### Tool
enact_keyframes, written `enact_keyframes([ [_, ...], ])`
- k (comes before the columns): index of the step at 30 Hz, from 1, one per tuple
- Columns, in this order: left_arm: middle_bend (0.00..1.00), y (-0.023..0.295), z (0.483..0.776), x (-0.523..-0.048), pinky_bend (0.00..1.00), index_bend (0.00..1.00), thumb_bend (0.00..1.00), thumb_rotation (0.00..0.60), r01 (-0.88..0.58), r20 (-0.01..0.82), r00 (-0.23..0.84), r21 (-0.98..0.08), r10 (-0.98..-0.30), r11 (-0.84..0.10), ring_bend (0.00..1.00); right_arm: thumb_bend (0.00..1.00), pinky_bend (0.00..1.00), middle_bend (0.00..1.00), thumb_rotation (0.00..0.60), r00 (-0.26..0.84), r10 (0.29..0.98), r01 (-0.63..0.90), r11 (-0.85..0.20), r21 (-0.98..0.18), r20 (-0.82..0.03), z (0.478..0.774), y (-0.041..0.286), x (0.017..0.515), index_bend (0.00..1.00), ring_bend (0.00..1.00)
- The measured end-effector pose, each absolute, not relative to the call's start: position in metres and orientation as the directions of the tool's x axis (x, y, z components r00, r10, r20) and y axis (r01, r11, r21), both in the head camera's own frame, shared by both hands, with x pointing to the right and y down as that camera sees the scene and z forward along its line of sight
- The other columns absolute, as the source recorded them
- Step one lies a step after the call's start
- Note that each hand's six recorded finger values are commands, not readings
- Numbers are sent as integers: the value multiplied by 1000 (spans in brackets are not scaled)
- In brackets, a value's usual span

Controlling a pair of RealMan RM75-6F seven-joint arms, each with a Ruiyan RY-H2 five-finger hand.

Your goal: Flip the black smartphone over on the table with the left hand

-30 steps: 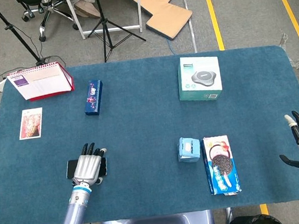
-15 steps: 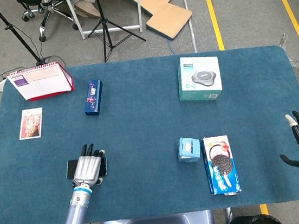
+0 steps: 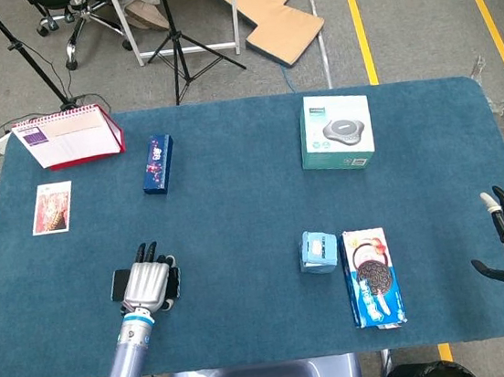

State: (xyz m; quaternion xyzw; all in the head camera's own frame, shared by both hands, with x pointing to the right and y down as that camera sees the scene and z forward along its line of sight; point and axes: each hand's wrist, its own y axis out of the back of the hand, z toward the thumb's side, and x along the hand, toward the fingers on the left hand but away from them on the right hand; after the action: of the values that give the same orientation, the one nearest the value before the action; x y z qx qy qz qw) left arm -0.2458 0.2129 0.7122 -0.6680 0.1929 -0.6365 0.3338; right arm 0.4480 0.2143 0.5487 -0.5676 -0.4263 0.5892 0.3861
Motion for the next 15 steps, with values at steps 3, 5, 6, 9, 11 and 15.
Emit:
enact_keyframes([
  [3,379,213,711,-245,0,362,182,600,153,718,120,-695,-685,-702,0,0,0,0,600,-58,939,29,-339,-941,-340,549,214,448,0,0],
  [5,380,212,708,-243,0,362,182,600,136,714,126,-700,-689,-701,0,0,0,0,600,-58,939,29,-338,-941,-339,549,214,449,0,0],
  [6,381,211,707,-243,0,362,183,600,127,711,130,-703,-691,-700,0,0,0,0,600,-58,939,29,-338,-941,-339,549,214,449,0,0],
  [9,385,209,702,-239,0,362,183,600,91,701,145,-712,-698,-696,0,0,0,0,600,-58,939,30,-338,-941,-339,549,214,449,0,0],
  [11,385,206,697,-236,0,362,183,600,54,688,159,-722,-708,-690,0,0,0,0,600,-58,939,30,-337,-941,-338,548,214,449,0,0],
  [15,386,200,687,-231,0,363,182,600,-43,652,194,-740,-733,-671,0,0,0,0,600,-58,939,30,-337,-941,-338,548,214,449,0,0],
])
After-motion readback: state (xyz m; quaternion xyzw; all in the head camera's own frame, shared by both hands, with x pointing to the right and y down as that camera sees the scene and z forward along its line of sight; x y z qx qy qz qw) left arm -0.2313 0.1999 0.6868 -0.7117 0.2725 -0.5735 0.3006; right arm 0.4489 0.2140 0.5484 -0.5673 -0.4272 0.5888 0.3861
